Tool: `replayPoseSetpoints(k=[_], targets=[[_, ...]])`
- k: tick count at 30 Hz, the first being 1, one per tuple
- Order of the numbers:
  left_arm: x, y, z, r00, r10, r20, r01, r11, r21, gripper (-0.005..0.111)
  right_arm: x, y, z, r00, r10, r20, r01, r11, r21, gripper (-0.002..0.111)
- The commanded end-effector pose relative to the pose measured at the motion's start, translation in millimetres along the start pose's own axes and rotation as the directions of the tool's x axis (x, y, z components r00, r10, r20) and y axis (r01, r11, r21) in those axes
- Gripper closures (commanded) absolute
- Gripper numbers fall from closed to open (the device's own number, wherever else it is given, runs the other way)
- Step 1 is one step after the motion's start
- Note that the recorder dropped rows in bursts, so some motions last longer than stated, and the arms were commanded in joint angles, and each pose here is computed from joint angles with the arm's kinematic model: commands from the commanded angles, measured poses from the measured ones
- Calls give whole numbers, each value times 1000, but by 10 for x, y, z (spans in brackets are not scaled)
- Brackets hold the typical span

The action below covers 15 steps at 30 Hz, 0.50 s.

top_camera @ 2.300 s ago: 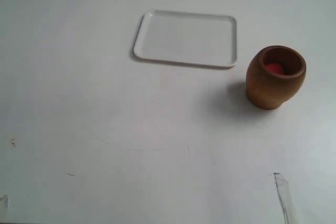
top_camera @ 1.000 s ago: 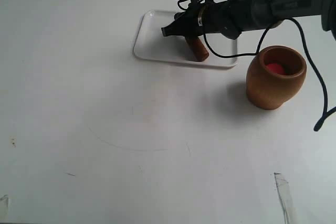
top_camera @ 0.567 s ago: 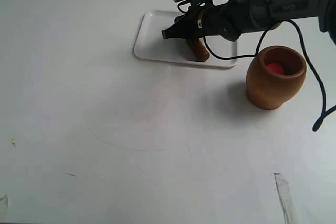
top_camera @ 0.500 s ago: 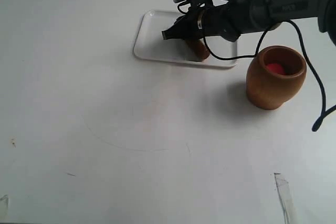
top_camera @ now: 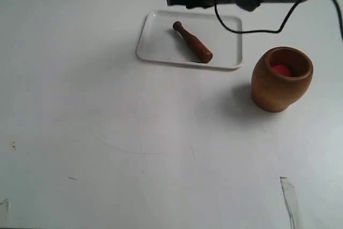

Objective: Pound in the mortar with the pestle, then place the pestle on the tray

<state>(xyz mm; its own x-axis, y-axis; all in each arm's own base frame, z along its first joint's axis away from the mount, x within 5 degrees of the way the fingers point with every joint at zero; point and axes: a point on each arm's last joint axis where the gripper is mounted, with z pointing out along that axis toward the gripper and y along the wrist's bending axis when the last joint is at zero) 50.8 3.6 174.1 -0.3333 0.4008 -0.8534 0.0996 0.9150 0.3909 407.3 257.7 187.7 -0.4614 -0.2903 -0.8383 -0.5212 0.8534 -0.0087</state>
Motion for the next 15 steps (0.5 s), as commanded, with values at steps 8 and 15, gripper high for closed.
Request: replayPoseSetpoints(k=[8, 15], targets=[[-4, -6, 0, 1000, -12, 7, 12, 1000, 8, 107, -787, 25, -1227, 995, -93, 45, 89, 991, 102, 90], [-4, -6, 0, 1000, -12, 7, 12, 1000, 8, 107, -853, 382, -1794, 979, -163, 119, 160, 987, 30, 108]])
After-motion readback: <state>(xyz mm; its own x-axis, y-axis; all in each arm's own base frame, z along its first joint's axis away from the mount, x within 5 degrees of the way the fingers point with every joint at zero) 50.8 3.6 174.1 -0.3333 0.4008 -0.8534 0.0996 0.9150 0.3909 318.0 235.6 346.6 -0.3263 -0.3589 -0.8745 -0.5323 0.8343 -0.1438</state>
